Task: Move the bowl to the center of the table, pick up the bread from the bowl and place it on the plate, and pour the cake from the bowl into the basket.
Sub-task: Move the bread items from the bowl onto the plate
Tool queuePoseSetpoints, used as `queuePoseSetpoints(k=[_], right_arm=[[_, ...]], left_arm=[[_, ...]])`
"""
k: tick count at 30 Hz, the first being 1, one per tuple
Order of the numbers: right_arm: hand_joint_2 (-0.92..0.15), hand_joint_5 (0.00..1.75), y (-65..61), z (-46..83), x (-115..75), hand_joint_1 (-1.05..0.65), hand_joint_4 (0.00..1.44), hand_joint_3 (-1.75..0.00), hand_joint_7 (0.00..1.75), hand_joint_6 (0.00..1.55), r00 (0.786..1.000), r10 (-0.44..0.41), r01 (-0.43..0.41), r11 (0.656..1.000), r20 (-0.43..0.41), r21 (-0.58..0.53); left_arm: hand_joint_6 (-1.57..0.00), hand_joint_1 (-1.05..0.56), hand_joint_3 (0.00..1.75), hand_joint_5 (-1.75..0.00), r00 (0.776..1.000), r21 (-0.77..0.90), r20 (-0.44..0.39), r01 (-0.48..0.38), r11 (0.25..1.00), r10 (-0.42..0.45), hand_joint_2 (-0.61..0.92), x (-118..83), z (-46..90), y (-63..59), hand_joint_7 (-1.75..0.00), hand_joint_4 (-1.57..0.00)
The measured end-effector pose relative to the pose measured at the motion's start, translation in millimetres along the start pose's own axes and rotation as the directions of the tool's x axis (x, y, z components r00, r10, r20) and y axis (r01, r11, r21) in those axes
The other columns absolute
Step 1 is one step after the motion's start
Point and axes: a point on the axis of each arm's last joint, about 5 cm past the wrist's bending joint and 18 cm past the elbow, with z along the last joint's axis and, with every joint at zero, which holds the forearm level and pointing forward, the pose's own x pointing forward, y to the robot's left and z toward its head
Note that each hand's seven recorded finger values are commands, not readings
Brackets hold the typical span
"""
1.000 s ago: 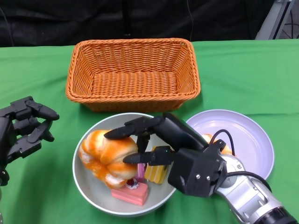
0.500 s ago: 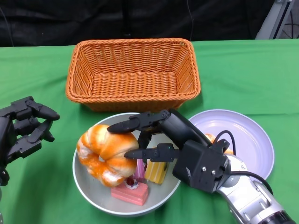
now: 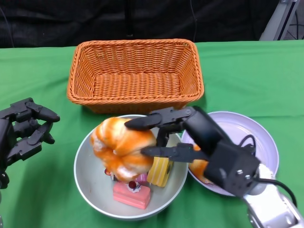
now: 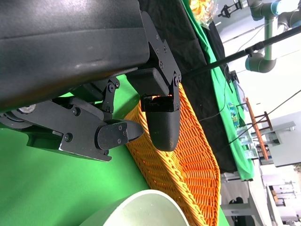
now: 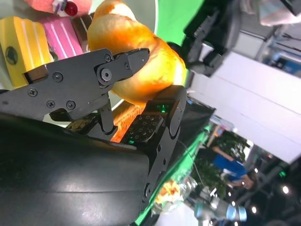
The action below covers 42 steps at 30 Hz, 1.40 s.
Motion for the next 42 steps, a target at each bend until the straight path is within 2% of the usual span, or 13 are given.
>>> queuePoseSetpoints(k=[5,12,15,18,24,25,30,33,38,42], right_arm=[[-0.92,1.1,-5.1,3.6,-6.7,-0.15,0.89,-0.17,0.2,1.18,1.0,-0.021,0.021,1.0,-0.006,0.008],[-0.92,1.17,-17.8,11.3,-12.5,-0.16,0.86,-0.16,0.35,1.11,0.996,-0.085,0.086,0.996,-0.017,0.04],[-0.92,1.22,-21.5,13.1,-17.0,-0.14,0.82,-0.15,0.75,0.89,0.993,-0.109,0.112,0.991,-0.043,0.067],[-0.92,1.24,-24.1,14.9,-20.4,-0.14,0.79,-0.16,0.87,0.83,0.99,-0.125,0.13,0.988,-0.066,0.086],[-0.92,1.26,-30.5,18.6,-25.9,-0.13,0.78,-0.18,0.92,0.8,0.983,-0.164,0.173,0.978,-0.083,0.119],[-0.92,1.3,-30.8,18.8,-26.2,-0.12,0.77,-0.18,0.95,0.78,0.983,-0.167,0.176,0.976,-0.08,0.126],[-0.92,1.35,-37.7,16.2,-33.6,-0.11,0.77,-0.2,1.0,0.77,0.973,-0.213,0.225,0.96,-0.088,0.164],[-0.92,1.37,-40.5,15.7,-40.3,-0.11,0.75,-0.23,1.08,0.72,0.967,-0.237,0.25,0.955,-0.096,0.157],[-0.92,1.39,-45.8,14.0,-49.7,-0.12,0.78,-0.24,1.12,0.7,0.953,-0.282,0.295,0.946,-0.106,0.133],[-0.91,1.43,-52.3,12.1,-61.0,-0.11,0.74,-0.28,1.21,0.66,0.932,-0.337,0.351,0.931,-0.135,0.1]], left_arm=[[-0.79,-0.04,0.58,-1.53,1.0,-0.001,-0.003,0.0,1.0,0.0,0.85,0,-0.4,0.0,-1.14,-0.75],[-0.78,-0.04,0.59,-1.53,1.0,-0.003,-0.003,0.002,1.0,-0.002,0.85,0,-0.2,0.0,-1.15,-0.75],[-0.78,-0.04,0.6,-1.53,1.0,-0.003,-0.003,0.006,1.0,-0.006,0.84,0,-0.3,0.0,-1.16,-0.74],[-0.78,-0.03,0.6,-1.53,1.0,-0.003,-0.003,0.006,1.0,-0.006,0.84,1,-0.2,-0.1,-1.16,-0.74],[-0.78,-0.03,0.59,-1.53,1.0,-0.004,-0.003,0.007,1.0,-0.007,0.85,1,-0.1,-0.1,-1.15,-0.74],[-0.78,-0.03,0.59,-1.53,1.0,-0.004,-0.004,0.007,1.0,-0.007,0.84,1,-0.1,-0.1,-1.15,-0.74],[-0.77,-0.04,0.59,-1.53,1.0,-0.004,-0.005,0.006,1.0,-0.006,0.85,1,-0.3,0.0,-1.16,-0.74],[-0.77,-0.04,0.58,-1.53,1.0,-0.004,-0.007,0.007,1.0,-0.007,0.85,1,-0.4,-0.1,-1.17,-0.74],[-0.77,-0.03,0.58,-1.53,1.0,-0.005,-0.008,0.005,1.0,-0.005,0.85,1,-0.6,0.1,-1.17,-0.74],[-0.77,-0.04,0.58,-1.53,1.0,-0.006,-0.01,0.001,1.0,-0.001,0.85,1,-0.7,1.1,-1.16,-0.74]])
